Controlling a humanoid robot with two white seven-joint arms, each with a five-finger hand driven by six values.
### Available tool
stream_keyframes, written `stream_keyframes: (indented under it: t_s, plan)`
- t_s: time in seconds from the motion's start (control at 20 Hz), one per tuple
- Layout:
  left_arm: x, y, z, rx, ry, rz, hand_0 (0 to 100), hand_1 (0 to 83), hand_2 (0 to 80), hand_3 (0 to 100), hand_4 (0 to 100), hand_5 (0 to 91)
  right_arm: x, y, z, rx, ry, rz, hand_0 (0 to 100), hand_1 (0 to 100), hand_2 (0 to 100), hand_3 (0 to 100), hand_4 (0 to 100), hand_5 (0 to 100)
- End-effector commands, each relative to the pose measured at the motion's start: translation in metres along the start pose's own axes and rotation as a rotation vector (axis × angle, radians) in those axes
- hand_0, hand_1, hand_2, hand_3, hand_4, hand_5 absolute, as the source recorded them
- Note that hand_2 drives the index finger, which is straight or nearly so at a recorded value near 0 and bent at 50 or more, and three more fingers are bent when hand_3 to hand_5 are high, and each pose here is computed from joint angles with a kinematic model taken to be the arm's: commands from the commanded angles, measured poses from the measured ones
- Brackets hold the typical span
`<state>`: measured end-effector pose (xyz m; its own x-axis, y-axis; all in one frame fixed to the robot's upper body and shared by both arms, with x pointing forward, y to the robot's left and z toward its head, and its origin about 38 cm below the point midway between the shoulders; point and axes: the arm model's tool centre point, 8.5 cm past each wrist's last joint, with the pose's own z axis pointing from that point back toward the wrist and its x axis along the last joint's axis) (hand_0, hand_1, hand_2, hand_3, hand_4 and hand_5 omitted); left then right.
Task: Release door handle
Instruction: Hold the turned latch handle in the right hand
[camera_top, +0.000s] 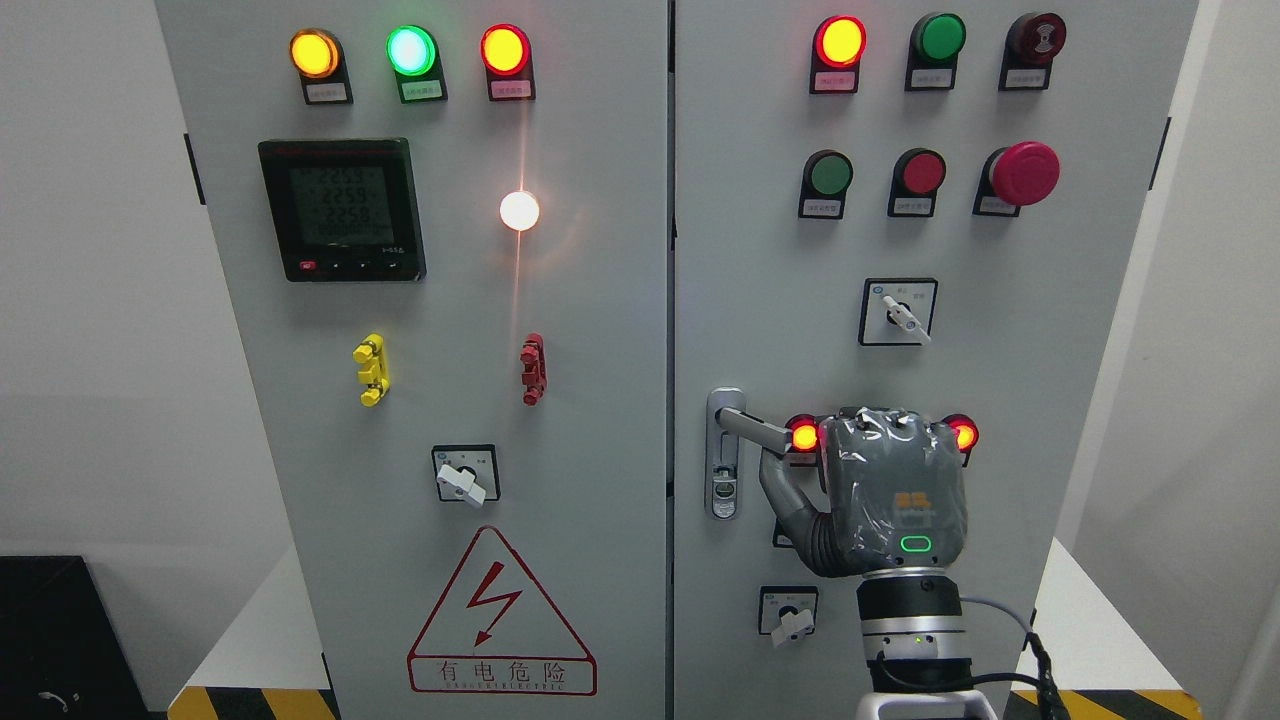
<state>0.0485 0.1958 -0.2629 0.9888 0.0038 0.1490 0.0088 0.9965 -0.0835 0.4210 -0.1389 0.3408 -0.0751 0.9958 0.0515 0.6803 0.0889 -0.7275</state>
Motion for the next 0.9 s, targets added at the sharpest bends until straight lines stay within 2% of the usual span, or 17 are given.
stream_keyframes:
  t_s: [0.0,0.85]
  plan:
    - [0.0002,-0.0001,0.0,-0.001,0.0,0.0,12,55.6,0.0,0,0,0.0,-0.0008,-0.0011,-0.001,-0.003,0.002,0.0,52,34,100,100,100,100]
    - [-0.0004,0.0,0.0,-0.001,0.001,0.0,12,55.6,0.0,0,0,0.0,-0.0002,-0.0014,-0.0005,-0.006,-0.001,-0.003,52,33,100,100,100,100]
